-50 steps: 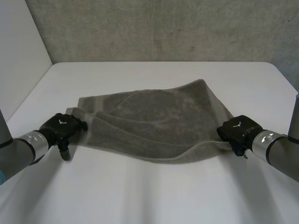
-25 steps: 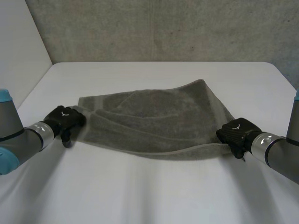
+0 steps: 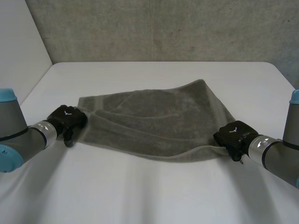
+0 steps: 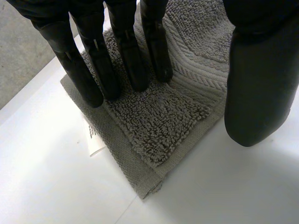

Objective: Fold the towel.

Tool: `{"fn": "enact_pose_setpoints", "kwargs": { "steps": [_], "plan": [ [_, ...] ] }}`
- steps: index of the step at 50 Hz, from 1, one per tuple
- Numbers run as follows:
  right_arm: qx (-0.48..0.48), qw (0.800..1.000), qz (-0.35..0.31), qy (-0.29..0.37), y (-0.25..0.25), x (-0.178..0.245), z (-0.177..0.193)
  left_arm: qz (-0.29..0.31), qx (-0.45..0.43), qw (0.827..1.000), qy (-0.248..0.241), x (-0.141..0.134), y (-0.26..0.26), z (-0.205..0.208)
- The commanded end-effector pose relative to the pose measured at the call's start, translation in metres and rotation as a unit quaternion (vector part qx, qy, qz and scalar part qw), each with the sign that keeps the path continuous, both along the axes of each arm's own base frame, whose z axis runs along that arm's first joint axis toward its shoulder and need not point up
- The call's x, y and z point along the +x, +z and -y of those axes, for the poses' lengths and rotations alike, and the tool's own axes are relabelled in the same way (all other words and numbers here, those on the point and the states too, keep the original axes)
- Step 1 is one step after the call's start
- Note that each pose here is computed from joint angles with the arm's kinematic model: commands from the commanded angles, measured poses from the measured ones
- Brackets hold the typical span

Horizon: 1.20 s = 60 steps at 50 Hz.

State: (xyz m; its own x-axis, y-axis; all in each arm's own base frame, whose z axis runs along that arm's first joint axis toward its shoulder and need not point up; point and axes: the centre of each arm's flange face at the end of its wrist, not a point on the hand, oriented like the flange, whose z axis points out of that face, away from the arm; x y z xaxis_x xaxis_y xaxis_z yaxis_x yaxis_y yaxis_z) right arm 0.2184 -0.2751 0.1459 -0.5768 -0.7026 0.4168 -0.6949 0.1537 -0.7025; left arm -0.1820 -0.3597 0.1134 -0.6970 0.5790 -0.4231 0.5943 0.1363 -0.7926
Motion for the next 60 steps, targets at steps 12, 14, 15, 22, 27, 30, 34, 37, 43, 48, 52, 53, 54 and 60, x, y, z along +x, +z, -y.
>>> {"fn": "enact_pose_setpoints", "kwargs": {
  "steps": [12, 14, 15, 22, 27, 30, 34, 37, 43, 48, 52, 53, 54, 60],
  "plan": [
    [0.001, 1.000, 0.000, 0.000, 0.000, 0.000, -0.001, -0.003, -0.005, 1.000, 0.000, -0.001, 0.005, 0.001],
    [0.002, 1.000, 0.000, 0.000, -0.001, 0.000, -0.001, -0.003, -0.005, 1.000, 0.000, -0.001, 0.004, 0.001],
    [0.003, 1.000, -0.001, 0.000, -0.001, 0.000, -0.001, -0.003, -0.004, 1.000, 0.000, -0.001, 0.003, 0.001],
    [0.002, 1.000, -0.001, 0.001, -0.001, 0.000, -0.001, -0.002, -0.002, 1.000, -0.005, -0.004, 0.002, 0.000],
    [0.002, 1.000, -0.001, 0.001, -0.001, 0.000, -0.001, -0.001, 0.000, 1.000, -0.007, -0.005, 0.000, -0.001],
    [0.004, 1.000, -0.001, 0.001, -0.002, 0.000, -0.001, 0.000, 0.000, 1.000, -0.007, -0.005, -0.001, -0.001],
    [0.004, 1.000, -0.001, 0.001, -0.002, 0.000, -0.001, 0.000, 0.000, 1.000, -0.007, -0.005, -0.002, 0.000],
    [0.004, 1.000, -0.001, 0.001, -0.002, 0.000, -0.001, 0.000, -0.001, 1.000, -0.007, -0.005, -0.002, 0.001],
    [0.004, 1.000, -0.001, 0.001, -0.002, 0.000, -0.001, 0.000, -0.001, 1.000, -0.006, -0.005, -0.005, 0.004],
    [0.004, 1.000, -0.001, 0.001, -0.002, 0.000, -0.001, 0.001, -0.001, 1.000, -0.004, -0.005, -0.006, 0.006],
    [0.005, 1.000, -0.001, 0.001, -0.002, 0.000, -0.001, 0.003, -0.005, 1.000, -0.001, -0.004, -0.005, 0.008],
    [0.005, 1.000, -0.001, 0.001, -0.002, 0.000, -0.001, 0.003, -0.005, 1.000, -0.001, -0.004, -0.005, 0.008],
    [0.005, 1.000, -0.002, 0.002, -0.003, 0.000, -0.002, 0.003, -0.006, 1.000, -0.001, -0.004, -0.004, 0.009],
    [0.006, 1.000, -0.001, 0.002, -0.003, 0.000, -0.002, 0.003, -0.010, 1.000, 0.000, -0.004, -0.002, 0.010]
  ]
}}
